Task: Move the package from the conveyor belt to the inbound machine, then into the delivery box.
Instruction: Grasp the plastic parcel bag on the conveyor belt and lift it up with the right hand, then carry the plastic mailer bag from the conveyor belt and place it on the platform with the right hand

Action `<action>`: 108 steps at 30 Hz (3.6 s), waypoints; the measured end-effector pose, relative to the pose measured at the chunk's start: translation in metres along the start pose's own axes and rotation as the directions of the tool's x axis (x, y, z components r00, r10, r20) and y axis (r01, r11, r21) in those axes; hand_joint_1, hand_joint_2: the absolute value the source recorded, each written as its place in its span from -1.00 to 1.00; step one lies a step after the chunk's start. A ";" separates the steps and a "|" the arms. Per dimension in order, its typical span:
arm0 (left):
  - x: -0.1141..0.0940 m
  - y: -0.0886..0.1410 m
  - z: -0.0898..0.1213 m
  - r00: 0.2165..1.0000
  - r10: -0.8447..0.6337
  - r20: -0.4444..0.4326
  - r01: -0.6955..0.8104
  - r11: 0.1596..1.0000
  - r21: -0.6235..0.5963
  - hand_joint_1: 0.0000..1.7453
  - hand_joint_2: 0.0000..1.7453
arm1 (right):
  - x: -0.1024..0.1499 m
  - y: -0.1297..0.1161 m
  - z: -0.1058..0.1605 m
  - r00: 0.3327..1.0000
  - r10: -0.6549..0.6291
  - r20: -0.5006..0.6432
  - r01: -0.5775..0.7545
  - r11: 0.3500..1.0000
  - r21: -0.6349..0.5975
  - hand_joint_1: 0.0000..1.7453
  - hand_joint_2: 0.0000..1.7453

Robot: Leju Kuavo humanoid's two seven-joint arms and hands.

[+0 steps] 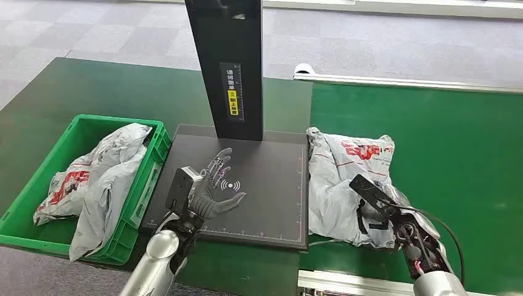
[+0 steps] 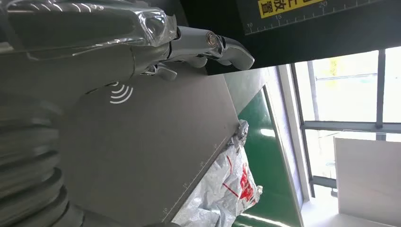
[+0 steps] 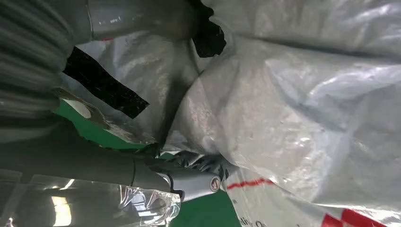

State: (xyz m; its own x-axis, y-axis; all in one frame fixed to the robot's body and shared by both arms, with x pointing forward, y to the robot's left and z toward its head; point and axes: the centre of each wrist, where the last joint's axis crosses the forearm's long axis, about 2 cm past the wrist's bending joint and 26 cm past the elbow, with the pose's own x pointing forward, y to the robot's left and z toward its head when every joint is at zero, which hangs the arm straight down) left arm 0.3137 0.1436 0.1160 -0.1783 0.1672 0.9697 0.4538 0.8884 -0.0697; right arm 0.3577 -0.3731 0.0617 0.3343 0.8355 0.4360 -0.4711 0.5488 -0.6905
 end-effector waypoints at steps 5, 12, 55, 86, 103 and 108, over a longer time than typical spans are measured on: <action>0.000 -0.001 -0.003 1.000 0.003 -0.003 -0.003 1.000 0.000 -1.00 1.00 | 0.010 -0.004 -0.004 0.998 -0.014 0.058 0.010 0.998 0.061 0.96 1.00; 0.001 -0.001 -0.003 1.000 0.004 -0.014 -0.003 1.000 0.011 -1.00 1.00 | 0.021 -0.012 -0.006 0.998 -0.042 0.049 0.039 0.996 0.076 0.98 1.00; 0.019 0.016 0.014 0.966 -0.153 0.209 0.072 0.933 0.352 -1.00 1.00 | 0.082 -0.074 0.093 0.464 -0.021 0.886 0.771 0.501 -0.392 1.00 1.00; 0.043 0.025 -0.002 0.910 -0.240 0.337 -0.001 0.813 0.583 -1.00 1.00 | 0.121 0.015 0.025 0.745 -0.099 0.660 0.050 0.994 0.093 1.00 1.00; 0.043 0.019 -0.003 0.912 -0.224 0.343 -0.012 0.822 0.569 -1.00 1.00 | 0.110 0.027 0.019 0.675 -0.242 0.697 0.017 0.950 0.313 1.00 1.00; 0.042 0.018 -0.003 0.914 -0.219 0.340 -0.013 0.825 0.565 -1.00 1.00 | 0.111 0.029 0.022 0.626 -0.301 0.720 0.032 0.932 0.362 1.00 1.00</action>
State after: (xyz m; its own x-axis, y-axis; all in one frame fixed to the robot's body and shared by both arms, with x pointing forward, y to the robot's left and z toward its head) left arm 0.3176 0.1654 0.1560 -0.5596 0.1036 0.8222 -0.1169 0.9723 -0.2022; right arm 0.3631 -0.2641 0.1027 -0.2364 0.3757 0.8961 -0.7240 0.5469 -0.4203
